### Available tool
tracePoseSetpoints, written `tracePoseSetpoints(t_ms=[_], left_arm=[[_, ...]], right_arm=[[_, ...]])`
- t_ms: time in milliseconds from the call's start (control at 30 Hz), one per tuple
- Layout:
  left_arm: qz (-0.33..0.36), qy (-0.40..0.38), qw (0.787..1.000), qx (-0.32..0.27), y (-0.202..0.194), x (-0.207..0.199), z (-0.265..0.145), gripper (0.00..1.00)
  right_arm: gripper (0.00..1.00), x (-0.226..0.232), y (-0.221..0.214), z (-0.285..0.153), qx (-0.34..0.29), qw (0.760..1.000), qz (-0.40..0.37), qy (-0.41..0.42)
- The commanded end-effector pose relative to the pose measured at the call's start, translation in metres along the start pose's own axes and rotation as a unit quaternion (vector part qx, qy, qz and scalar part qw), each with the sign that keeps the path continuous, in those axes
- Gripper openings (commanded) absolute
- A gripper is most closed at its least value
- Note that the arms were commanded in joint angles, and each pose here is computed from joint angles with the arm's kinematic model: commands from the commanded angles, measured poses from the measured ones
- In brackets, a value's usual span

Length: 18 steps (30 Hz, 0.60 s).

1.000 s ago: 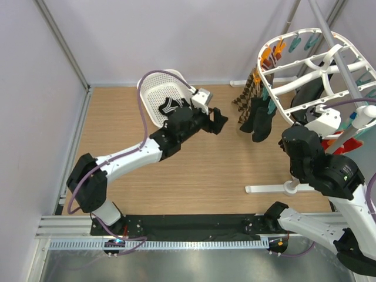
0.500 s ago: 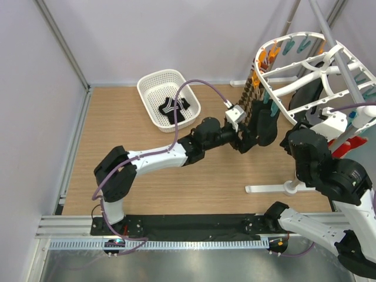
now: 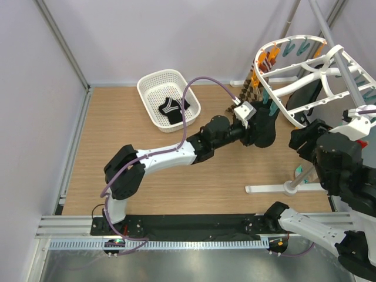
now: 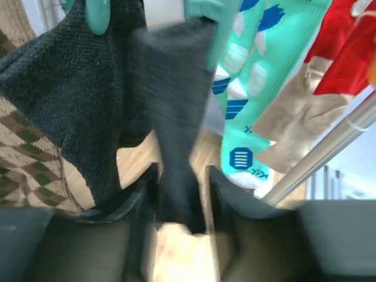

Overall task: Remove the socks clipped to the hanger
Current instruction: Remove the sock from the hanger.

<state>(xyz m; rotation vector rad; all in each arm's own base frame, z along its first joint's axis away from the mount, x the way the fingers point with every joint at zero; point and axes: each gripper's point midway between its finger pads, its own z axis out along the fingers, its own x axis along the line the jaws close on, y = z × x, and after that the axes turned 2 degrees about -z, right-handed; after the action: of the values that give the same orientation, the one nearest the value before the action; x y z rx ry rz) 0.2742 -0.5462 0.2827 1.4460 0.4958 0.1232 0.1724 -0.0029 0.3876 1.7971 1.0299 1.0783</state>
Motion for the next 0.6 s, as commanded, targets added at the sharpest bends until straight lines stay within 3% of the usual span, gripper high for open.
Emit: tracePoseSetpoints(t_ms=[0, 100, 133, 200, 367, 567], left_arm=[[0.012, -0.005, 0.999, -0.047, 0.033, -0.009, 0.005, 0.36], [0.023, -0.004, 0.998, -0.051, 0.035, -0.016, 0.003, 0.19], [0.025, 0.004, 0.998, -0.053, 0.036, -0.014, 0.002, 0.10], [0.028, 0.010, 0.998, -0.056, 0.039, -0.017, 0.000, 0.01], [0.039, 0.049, 0.996, -0.070, 0.044, -0.018, -0.012, 0.00], [0.047, 0.057, 0.994, -0.081, 0.047, -0.031, -0.022, 0.00]], right_arm=[[0.59, 0.023, 0.011, -0.016, 0.011, 0.996, 0.025, 0.080], [0.58, 0.056, 0.016, -0.025, 0.022, 0.986, 0.032, 0.160], [0.58, 0.063, 0.019, -0.025, 0.020, 0.985, 0.034, 0.169], [0.58, 0.076, 0.013, -0.016, 0.035, 0.986, 0.017, 0.164], [0.55, 0.057, 0.016, 0.014, 0.005, 0.999, 0.002, 0.047], [0.54, 0.017, 0.020, 0.027, -0.046, 0.996, -0.006, -0.074]])
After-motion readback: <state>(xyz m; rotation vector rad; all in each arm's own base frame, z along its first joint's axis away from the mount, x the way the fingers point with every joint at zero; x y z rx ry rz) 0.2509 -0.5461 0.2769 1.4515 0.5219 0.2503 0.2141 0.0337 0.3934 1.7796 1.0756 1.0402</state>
